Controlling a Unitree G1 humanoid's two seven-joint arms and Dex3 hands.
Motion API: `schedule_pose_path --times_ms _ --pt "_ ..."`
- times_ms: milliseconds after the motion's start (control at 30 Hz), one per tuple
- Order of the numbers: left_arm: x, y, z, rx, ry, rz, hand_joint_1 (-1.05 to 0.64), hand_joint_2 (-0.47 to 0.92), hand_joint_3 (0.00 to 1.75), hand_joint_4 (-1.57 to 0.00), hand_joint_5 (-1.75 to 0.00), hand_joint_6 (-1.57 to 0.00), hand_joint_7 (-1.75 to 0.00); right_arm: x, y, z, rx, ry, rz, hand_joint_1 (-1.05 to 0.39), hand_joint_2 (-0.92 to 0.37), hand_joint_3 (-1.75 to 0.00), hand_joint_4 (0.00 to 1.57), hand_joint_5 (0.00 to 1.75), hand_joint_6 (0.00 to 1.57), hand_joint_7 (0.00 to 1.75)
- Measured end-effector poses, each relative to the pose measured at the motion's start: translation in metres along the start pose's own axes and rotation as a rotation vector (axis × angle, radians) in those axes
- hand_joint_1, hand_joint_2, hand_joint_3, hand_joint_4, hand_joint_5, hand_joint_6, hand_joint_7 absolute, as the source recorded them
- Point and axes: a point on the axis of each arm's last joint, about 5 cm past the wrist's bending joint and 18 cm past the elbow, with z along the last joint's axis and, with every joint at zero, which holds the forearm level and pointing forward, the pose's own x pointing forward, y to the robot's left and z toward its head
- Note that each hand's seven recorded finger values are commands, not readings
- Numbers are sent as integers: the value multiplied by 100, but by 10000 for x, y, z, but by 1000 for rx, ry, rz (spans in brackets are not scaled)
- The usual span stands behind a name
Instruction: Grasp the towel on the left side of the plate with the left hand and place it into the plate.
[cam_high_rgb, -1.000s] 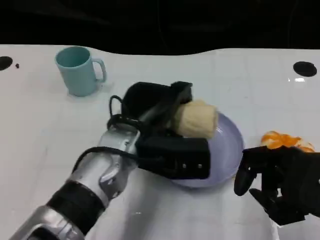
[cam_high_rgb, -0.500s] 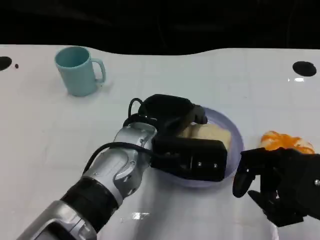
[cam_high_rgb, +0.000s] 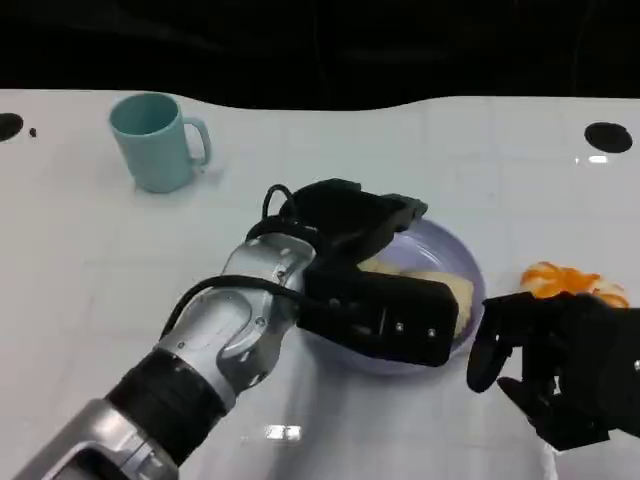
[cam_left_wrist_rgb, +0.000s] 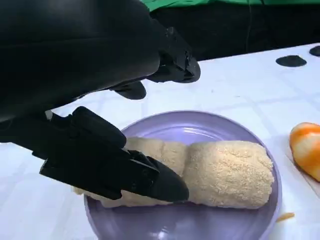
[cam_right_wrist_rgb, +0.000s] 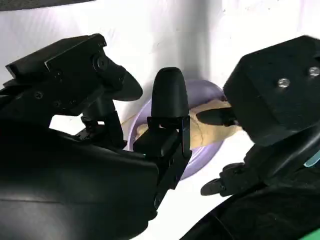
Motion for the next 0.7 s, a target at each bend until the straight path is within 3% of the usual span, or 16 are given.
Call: schedule_pose_path --times_ms 167,433,633,700 --pt "-147 125 -66 -97 -23 -38 -65 92 22 -25 -46 -37 -6 -2 -10 -7 0 3 -3 -1 -60 -102 70 172 68 140" --pt "-501 408 -349 -525 -72 -75 -54 92 26 -54 -52 -50 -7 1 -17 -21 -7 2 -1 0 -61 -101 70 174 69 140" --pt "-814 397 -534 -864 -109 -49 -45 92 24 -69 -61 -65 -12 5 -18 -34 -8 7 2 0 -61 -101 70 173 68 141" --pt "-937 391 -583 -927 -119 -38 -43 92 27 -73 -73 -76 -16 6 -17 -38 -6 9 3 0 -61 -101 70 173 68 141"
